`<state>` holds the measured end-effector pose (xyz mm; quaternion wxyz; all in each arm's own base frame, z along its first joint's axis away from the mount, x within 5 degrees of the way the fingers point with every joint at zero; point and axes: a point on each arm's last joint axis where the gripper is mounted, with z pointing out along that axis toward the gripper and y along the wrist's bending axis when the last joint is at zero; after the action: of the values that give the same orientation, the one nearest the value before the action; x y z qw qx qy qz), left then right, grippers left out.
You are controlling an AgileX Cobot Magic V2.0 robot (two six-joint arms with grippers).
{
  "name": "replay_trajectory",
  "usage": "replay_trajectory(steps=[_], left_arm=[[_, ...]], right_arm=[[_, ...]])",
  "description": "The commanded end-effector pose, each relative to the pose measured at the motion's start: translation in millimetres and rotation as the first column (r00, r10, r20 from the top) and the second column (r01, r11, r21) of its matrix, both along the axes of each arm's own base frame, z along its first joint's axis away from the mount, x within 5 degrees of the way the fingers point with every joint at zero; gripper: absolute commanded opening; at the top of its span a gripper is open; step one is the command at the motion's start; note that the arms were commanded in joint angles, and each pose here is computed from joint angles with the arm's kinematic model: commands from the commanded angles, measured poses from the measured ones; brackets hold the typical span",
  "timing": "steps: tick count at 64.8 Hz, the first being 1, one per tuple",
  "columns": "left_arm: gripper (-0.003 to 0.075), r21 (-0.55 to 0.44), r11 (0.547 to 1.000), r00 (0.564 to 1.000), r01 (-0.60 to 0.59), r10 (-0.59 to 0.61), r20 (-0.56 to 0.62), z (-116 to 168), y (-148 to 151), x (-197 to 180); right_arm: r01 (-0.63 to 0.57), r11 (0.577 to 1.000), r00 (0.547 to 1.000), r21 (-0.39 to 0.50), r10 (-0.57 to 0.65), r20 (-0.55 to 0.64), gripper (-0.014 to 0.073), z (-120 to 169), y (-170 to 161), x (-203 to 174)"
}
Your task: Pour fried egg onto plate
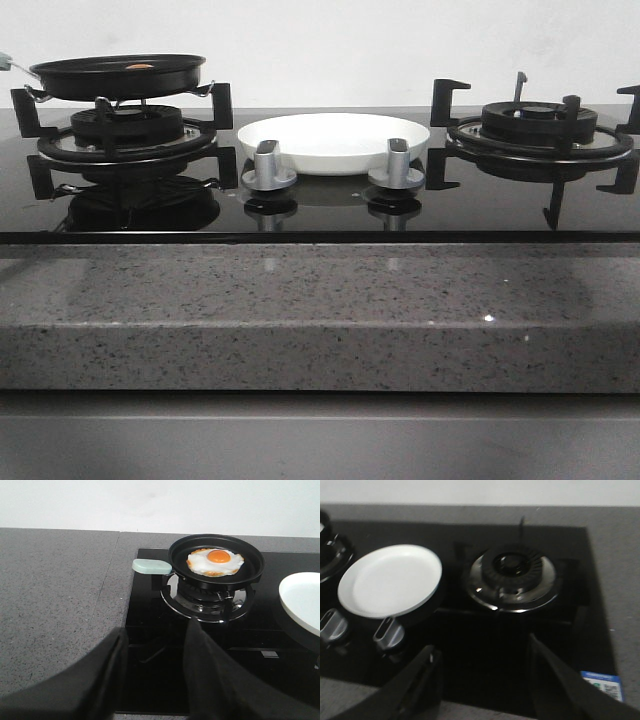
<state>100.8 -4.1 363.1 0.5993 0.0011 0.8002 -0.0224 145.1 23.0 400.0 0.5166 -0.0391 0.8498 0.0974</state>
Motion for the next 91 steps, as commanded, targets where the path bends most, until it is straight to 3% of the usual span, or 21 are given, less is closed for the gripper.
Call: replay_trajectory(steps=[1, 11, 22, 46, 64, 81, 91], left_arm=[[0.0242, -0.002, 1.0, 0.994, 0.001, -0.001, 0.11, 18, 0, 2], [0.0218, -0.002, 1.0, 0.994, 0.001, -0.001, 0.11, 18, 0, 2], [0.0192, -0.002, 1.0, 0.994, 0.001, -0.001, 0.11, 18, 0, 2], [0.0123, -0.002, 1.0, 0.994, 0.001, -0.001, 0.11, 18, 0, 2], [0.0082, -0.002, 1.0, 0.994, 0.001, -0.001, 0.11, 18, 0, 2], [0.007, -0.002, 1.0, 0.994, 0.001, -0.001, 0.11, 18, 0, 2], [0.007, -0.002, 1.0, 0.994, 0.001, -0.001, 0.11, 18, 0, 2]], right_arm=[[-0.108, 0.994, 0.994, -0.003, 0.108, 0.004, 0.0414, 18, 16, 19], [-0.22, 0.976, 0.972, -0.006, 0.218, -0.09, 0.0414, 14, 47, 64], [-0.268, 0.964, 0.938, 0.004, 0.262, -0.226, 0.0412, 4, 74, 111], [-0.134, 0.99, 0.849, 0.03, 0.131, -0.512, 0.0412, -30, 98, 201], [-0.012, 0.996, 0.797, 0.083, 0.059, -0.601, 0.0412, -53, 99, 246], [0.054, 0.977, 0.759, 0.206, 0.094, -0.644, 0.0412, -67, 88, 270], [0.075, 0.97, 0.737, 0.233, 0.103, -0.668, 0.0412, -79, 86, 277]])
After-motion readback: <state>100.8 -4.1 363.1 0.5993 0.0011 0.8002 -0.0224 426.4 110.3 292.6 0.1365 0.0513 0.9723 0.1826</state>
